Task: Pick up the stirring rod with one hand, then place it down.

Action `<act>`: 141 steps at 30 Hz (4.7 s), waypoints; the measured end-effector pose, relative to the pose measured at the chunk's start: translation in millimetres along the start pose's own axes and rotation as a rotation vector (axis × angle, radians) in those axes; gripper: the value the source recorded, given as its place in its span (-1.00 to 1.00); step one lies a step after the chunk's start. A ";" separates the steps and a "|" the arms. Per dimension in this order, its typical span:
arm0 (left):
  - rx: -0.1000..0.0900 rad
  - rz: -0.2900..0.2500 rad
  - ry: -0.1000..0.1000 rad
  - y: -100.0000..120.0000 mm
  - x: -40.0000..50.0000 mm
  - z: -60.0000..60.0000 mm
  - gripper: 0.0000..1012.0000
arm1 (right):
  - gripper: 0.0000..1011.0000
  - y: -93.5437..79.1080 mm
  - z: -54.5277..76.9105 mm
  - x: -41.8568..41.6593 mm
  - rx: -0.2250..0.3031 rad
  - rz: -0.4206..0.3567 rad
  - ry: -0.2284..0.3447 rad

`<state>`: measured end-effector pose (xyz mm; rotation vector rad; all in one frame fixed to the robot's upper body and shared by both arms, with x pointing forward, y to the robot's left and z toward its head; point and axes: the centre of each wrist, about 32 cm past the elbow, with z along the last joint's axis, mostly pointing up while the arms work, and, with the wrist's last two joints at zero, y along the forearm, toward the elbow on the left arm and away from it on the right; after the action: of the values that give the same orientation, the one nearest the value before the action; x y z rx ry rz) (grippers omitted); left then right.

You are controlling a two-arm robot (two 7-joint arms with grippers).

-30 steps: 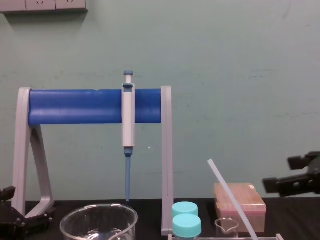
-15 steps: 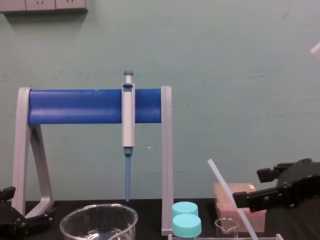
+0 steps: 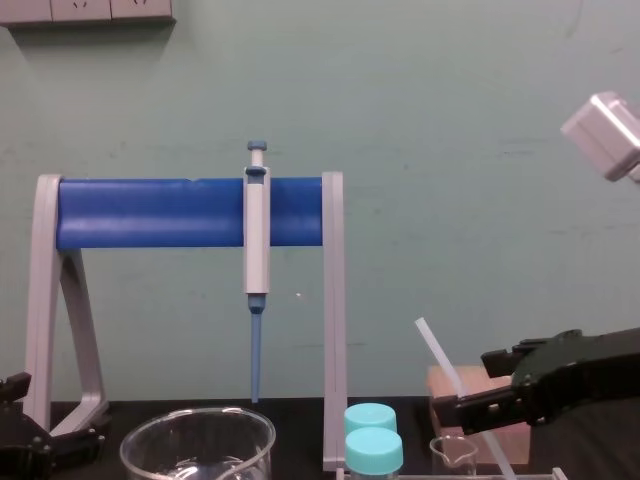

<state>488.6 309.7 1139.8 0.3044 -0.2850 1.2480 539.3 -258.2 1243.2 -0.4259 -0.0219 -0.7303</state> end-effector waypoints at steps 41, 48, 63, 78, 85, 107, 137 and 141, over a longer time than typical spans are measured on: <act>0.000 0.000 0.000 0.0 0.0 0.0 0.99 | -0.56 18.1 -1.7 4.6 -0.014 0.024 0.005; 0.000 0.000 0.000 0.0 0.0 0.0 0.99 | -0.86 16.8 -3.2 4.8 -0.012 0.023 0.006; 0.000 0.000 0.000 0.0 0.0 0.0 0.99 | -0.86 -0.6 -11.7 5.3 0.028 -0.009 0.061; 0.000 0.000 0.000 0.0 0.0 0.0 0.99 | -0.86 -28.6 -25.6 15.3 0.129 -0.080 0.192; 0.000 0.000 0.000 0.0 0.0 0.0 0.99 | -0.86 -35.6 -20.6 16.7 0.170 -0.082 0.202; 0.000 0.000 0.000 0.0 0.0 0.0 0.99 | -0.86 -57.5 3.1 14.5 0.277 -0.084 0.170; 0.000 0.000 0.000 0.0 0.0 0.0 0.99 | -0.86 -62.1 9.5 9.8 0.303 -0.082 0.149; 0.000 0.000 0.000 0.0 0.0 0.0 0.99 | -0.86 -62.1 9.6 9.8 0.303 -0.082 0.149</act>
<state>488.6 309.7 1139.8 0.3045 -0.2850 1.2480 507.5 -302.1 1276.5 -0.0807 -0.0094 -0.8234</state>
